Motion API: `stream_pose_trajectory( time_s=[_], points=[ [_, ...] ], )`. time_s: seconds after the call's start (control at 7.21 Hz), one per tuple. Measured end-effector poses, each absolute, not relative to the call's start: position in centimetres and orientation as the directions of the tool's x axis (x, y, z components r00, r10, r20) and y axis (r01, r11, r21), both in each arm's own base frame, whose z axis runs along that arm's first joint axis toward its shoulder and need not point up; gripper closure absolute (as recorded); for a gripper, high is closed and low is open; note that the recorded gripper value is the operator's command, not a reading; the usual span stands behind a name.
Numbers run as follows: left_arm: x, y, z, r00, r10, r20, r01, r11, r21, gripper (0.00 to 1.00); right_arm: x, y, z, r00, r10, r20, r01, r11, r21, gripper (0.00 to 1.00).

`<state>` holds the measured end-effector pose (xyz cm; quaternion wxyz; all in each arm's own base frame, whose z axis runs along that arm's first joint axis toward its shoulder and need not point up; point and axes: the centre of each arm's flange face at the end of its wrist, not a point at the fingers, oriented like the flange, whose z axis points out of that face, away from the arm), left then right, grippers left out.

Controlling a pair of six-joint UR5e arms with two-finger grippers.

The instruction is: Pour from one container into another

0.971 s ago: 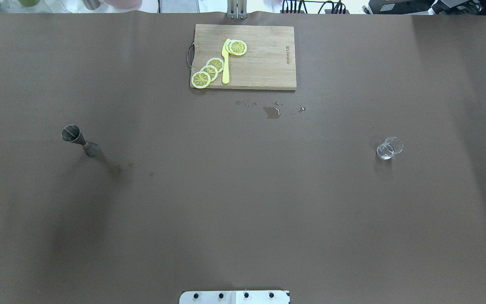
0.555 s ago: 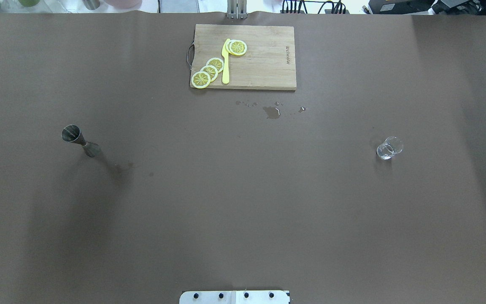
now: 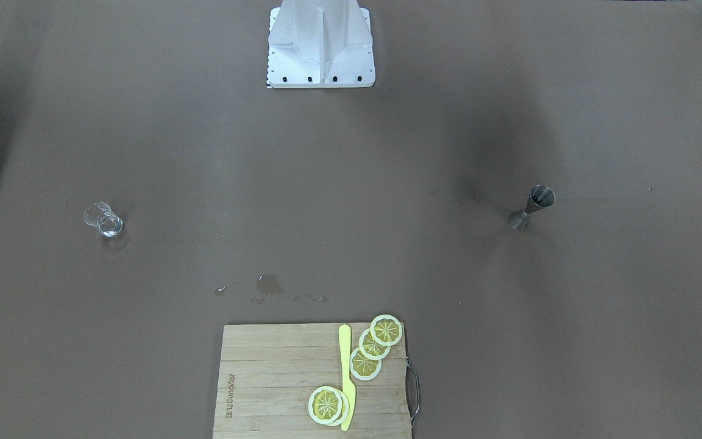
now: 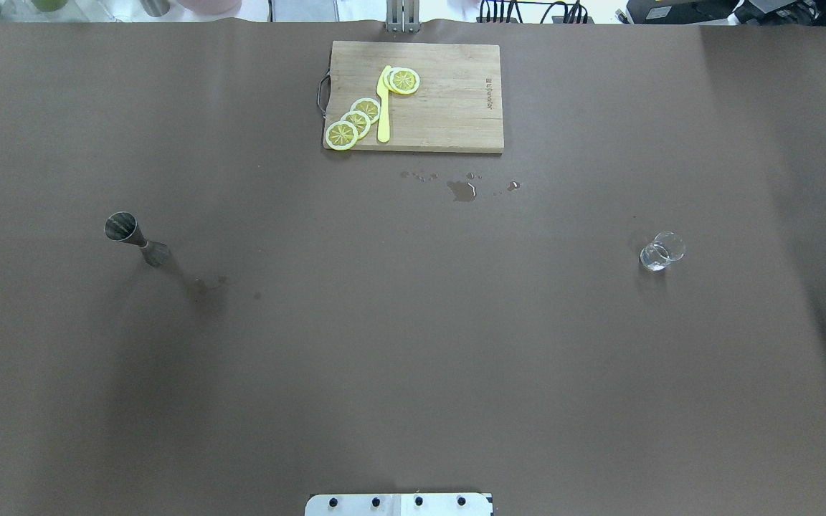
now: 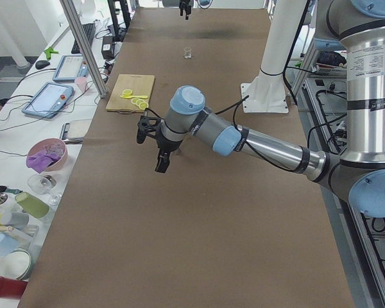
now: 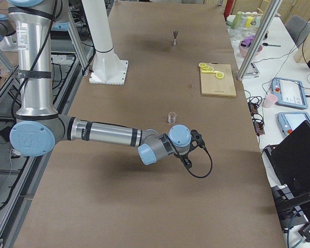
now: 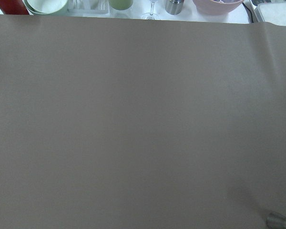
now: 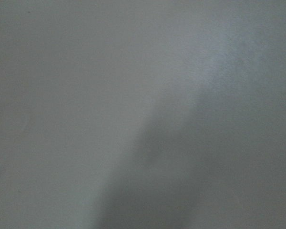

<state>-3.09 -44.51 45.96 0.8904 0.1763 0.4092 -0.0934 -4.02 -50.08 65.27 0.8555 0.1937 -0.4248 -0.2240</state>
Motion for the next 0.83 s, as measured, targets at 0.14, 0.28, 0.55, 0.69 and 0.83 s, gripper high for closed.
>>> stream_pose_trajectory(
  time_s=[0.14,0.28,0.55,0.69,0.83],
  points=[
    [-1.9,-43.5,45.2,0.638,-0.024,-0.770,0.334,0.910,0.248,0.03,-6.3,-50.0,64.4,0.504,-0.612,0.609,0.250,0.778,0.576,0.00],
    [-0.6,-42.7,44.7,0.629,-0.025,-0.777,0.357,0.897,0.260,0.03,-8.5,-49.9,63.5,0.464,-0.681,0.566,0.279,0.719,0.636,0.00],
    [2.5,-41.2,43.1,0.629,-0.037,-0.776,0.391,0.878,0.275,0.03,-12.5,-50.1,61.6,0.375,-0.801,0.466,0.330,0.586,0.740,0.00],
    [3.8,-40.5,42.2,0.631,-0.045,-0.774,0.407,0.869,0.282,0.03,-14.3,-49.8,61.0,0.332,-0.848,0.414,0.344,0.518,0.783,0.00],
    [5.0,-39.8,41.4,0.631,-0.054,-0.774,0.424,0.859,0.286,0.03,-15.6,-49.3,60.9,0.299,-0.879,0.372,0.349,0.464,0.814,0.00]
  ],
)
